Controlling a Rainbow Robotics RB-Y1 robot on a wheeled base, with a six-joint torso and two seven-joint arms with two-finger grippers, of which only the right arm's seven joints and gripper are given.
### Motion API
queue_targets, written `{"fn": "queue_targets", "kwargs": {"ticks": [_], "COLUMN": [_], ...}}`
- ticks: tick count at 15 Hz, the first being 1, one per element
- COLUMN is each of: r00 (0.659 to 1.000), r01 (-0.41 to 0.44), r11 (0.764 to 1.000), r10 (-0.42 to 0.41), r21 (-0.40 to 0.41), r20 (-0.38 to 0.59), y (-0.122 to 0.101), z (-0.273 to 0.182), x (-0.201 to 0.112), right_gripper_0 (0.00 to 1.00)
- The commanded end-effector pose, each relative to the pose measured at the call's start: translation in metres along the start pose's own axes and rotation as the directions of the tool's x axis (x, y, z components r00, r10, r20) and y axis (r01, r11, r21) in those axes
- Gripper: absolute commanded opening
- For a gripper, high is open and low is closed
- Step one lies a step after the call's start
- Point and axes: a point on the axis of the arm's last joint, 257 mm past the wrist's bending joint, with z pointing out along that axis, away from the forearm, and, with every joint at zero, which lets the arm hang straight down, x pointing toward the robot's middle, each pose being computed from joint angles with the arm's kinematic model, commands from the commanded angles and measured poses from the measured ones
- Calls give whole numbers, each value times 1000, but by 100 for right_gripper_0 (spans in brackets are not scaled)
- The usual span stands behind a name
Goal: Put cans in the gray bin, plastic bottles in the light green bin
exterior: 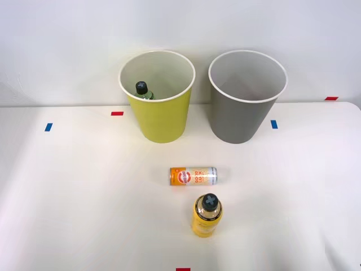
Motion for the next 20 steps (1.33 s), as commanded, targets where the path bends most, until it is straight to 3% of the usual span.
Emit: {"fn": "queue_targets", "kwargs": {"ticks": [1, 20], "r00": [1000, 1000], "r01": [0, 0], "r11": [1000, 1000], "r10": [0, 0], "r21": [0, 0], "r20": [0, 0], "y": [0, 0], "z": [0, 0], "x": [0, 0], "right_gripper_0": [100, 100]}}
